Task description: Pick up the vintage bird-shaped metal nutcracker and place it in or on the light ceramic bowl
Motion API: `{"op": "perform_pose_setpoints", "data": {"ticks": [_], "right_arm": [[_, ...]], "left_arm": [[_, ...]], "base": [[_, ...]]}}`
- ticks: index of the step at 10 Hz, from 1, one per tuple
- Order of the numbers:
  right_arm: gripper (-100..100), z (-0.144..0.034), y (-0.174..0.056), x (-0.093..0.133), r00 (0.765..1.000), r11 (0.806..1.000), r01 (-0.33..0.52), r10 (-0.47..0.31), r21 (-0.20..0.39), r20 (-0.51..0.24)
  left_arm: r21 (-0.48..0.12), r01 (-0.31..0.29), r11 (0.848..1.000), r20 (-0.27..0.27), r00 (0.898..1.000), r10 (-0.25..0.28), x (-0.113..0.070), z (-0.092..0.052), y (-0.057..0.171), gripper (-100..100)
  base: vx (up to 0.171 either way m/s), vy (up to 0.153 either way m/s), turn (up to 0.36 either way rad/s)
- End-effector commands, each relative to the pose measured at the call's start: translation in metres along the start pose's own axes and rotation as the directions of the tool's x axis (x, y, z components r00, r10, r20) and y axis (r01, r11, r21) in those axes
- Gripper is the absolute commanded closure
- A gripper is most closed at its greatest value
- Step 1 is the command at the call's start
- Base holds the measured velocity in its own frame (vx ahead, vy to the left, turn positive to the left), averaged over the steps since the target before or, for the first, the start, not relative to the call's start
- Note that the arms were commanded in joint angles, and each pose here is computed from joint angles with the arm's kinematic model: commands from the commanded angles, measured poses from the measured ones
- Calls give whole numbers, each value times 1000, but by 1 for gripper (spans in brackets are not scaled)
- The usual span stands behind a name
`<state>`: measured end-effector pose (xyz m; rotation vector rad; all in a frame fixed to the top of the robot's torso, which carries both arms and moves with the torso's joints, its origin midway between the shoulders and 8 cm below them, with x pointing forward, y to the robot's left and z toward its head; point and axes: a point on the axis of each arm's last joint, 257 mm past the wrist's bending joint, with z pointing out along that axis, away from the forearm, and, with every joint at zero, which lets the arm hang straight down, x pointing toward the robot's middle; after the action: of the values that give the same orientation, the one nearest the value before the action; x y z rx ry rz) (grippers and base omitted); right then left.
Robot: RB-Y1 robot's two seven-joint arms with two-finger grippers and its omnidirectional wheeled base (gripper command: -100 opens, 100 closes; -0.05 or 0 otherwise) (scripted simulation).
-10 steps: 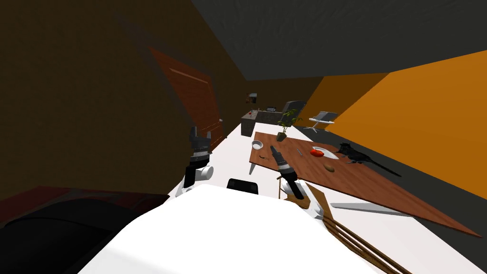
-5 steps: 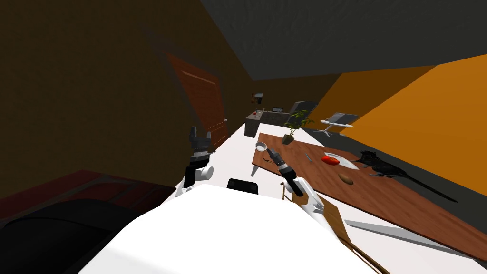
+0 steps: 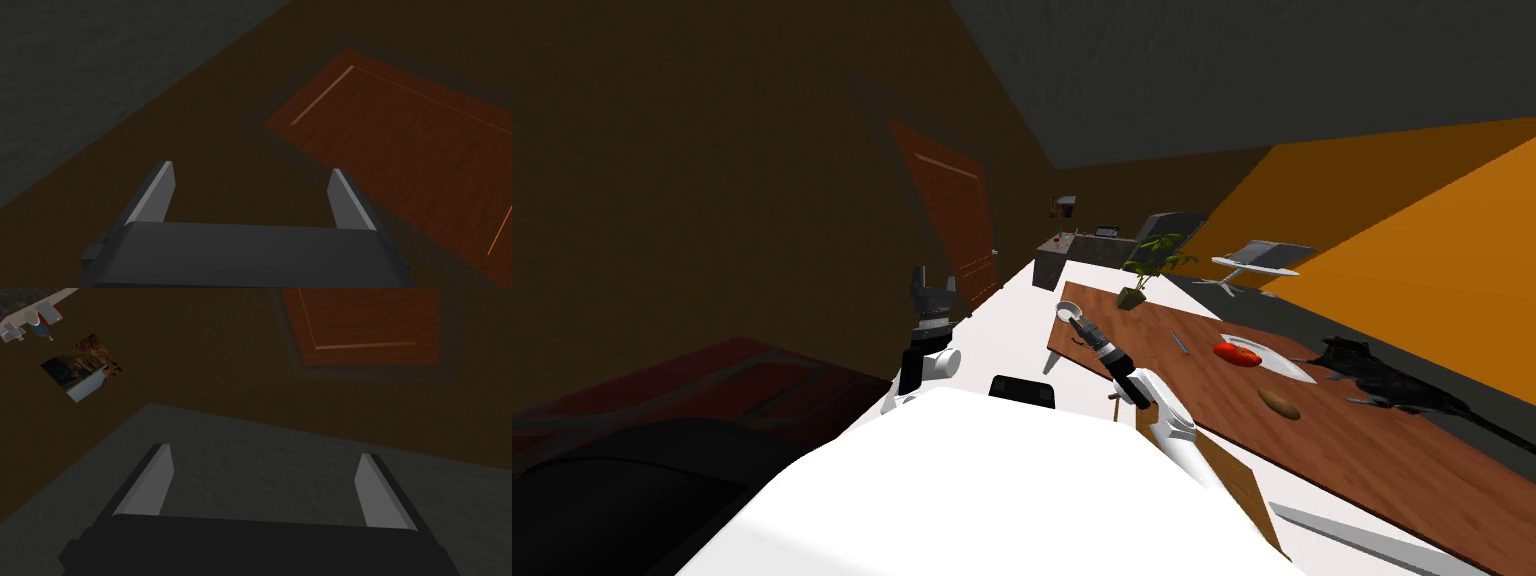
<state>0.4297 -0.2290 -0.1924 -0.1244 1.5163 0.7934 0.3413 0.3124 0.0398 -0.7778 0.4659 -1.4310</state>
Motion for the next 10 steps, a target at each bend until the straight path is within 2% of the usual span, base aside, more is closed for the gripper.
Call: {"op": "perform_pose_setpoints", "data": {"ticks": [1, 2, 4, 7, 9, 10], "right_arm": [[-100, -3, -10, 13, 998, 999, 37, -37, 4, -52], [-100, -5, -18, 20, 993, 998, 67, -67, -9, -100], [-100, -8, -25, 32, 986, 995, 96, -95, 2, -137], [-100, -22, -55, 56, 950, 986, 164, -160, -7, -268], [-100, -27, -61, 66, 934, 980, 197, -189, -6, -304], [-100, -35, -76, 74, 911, 976, 216, -205, -10, -358]], "left_arm": [[0, 0, 1000, 0, 1000, 0, 0, 0, 0, 0], [0, 0, 1000, 0, 1000, 0, 0, 0, 0, 0], [0, 0, 1000, 0, 1000, 0, 0, 0, 0, 0], [0, 0, 1000, 0, 1000, 0, 0, 0, 0, 0], [0, 0, 1000, 0, 1000, 0, 0, 0, 0, 0], [0, 0, 1000, 0, 1000, 0, 0, 0, 0, 0]], "base": [[22, 3, 118], [22, 10, 237], [13, 0, 51], [10, 5, 206], [8, 0, 55], [2, 9, 236]]}}
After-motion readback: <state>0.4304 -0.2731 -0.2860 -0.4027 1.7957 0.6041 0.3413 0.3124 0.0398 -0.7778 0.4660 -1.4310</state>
